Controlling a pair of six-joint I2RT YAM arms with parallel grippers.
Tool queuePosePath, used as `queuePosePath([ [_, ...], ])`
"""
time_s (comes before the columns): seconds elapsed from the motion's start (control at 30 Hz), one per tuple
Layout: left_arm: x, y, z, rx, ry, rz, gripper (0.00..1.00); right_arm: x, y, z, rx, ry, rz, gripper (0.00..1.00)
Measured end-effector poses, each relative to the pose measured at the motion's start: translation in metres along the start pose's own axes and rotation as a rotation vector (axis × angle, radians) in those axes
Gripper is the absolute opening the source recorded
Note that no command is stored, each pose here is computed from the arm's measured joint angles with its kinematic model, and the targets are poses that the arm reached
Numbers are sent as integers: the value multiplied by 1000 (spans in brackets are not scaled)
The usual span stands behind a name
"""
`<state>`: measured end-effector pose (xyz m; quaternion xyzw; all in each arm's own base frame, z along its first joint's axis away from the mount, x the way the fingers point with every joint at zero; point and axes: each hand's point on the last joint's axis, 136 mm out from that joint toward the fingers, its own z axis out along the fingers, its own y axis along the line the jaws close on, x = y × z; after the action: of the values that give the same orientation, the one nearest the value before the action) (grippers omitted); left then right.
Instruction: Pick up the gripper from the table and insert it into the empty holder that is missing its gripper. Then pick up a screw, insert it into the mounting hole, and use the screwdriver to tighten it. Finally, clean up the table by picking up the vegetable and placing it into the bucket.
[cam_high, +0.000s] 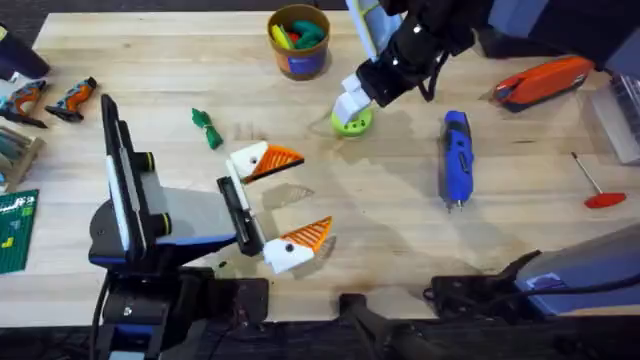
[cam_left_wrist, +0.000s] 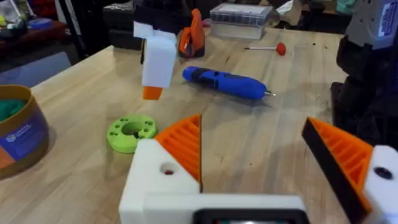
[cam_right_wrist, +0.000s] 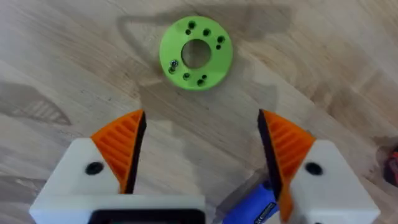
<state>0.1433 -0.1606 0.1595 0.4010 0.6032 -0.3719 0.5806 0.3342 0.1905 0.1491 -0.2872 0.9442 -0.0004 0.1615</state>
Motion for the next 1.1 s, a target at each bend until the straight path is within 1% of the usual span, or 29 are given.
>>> queuePosePath([
  [0.23, 0, 0, 0, 0, 0, 0, 985, 8, 2, 11, -4, 74, -7, 983],
  [0.5, 0, 0, 0, 0, 0, 0, 985, 2, 9, 20, -11, 126, -29, 982],
  [0.7, 0, 0, 0, 0, 0, 0, 985, 4, 17, 38, -16, 173, -49, 980],
  [0.87, 0, 0, 0, 0, 0, 0, 987, 3, 24, 49, -20, 196, -63, 947],
  [1.1, 0, 0, 0, 0, 0, 0, 987, -1, 29, 67, -17, 213, -28, 890],
])
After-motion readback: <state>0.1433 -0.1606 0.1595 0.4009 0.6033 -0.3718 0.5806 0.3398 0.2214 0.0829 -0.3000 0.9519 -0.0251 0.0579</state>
